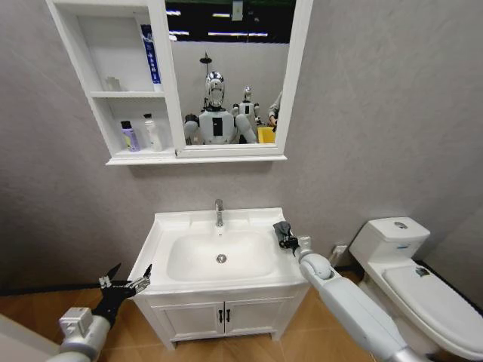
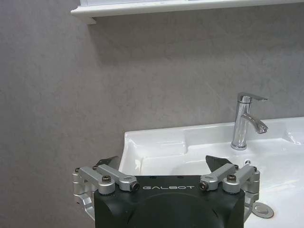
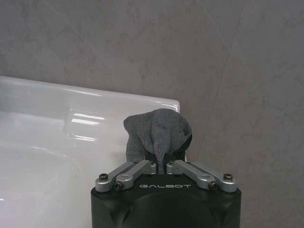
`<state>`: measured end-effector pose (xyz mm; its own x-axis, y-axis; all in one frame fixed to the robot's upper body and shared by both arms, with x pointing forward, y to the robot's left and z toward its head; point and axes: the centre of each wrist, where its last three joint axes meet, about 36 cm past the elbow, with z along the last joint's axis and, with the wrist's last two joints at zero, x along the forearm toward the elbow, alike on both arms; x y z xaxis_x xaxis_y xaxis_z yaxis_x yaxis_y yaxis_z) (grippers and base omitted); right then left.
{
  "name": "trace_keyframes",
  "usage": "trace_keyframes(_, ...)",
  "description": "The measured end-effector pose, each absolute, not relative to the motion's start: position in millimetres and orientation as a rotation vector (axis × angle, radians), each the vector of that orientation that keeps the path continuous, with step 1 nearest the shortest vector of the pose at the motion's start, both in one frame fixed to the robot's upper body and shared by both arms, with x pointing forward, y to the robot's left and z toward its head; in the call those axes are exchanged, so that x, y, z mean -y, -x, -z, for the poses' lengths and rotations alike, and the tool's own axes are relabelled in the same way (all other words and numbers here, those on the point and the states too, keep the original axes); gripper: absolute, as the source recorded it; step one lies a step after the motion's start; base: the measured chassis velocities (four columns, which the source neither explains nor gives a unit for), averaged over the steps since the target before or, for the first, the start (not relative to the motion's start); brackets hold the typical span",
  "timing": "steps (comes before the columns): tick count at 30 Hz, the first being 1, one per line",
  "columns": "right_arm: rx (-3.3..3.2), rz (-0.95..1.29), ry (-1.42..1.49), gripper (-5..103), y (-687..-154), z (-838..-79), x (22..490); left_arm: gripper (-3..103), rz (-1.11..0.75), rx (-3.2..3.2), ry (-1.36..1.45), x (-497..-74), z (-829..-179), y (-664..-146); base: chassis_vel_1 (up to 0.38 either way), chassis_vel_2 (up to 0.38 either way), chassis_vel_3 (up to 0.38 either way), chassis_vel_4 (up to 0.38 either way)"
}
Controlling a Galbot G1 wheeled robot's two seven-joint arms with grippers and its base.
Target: Move facial cleanser and shampoo from washbasin to cabinet, then wipe washbasin with towel.
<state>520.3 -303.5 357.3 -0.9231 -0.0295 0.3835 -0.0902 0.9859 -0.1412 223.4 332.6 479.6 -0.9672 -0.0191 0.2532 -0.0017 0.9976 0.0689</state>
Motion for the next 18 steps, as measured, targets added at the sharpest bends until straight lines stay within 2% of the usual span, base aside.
trace_keyframes(9, 2.767, -0.116, -0.201, 4, -535, -349, 280, 100, 0.099, 2.883, -0.015, -333, -480, -223, 0.000, 0.000, 0.000, 0.000)
trace_keyframes(18, 2.727, -0.046, -0.170, 4, -540, -341, 265, 100, 0.099, 2.883, -0.015, -333, -480, -223, 0.000, 0.000, 0.000, 0.000)
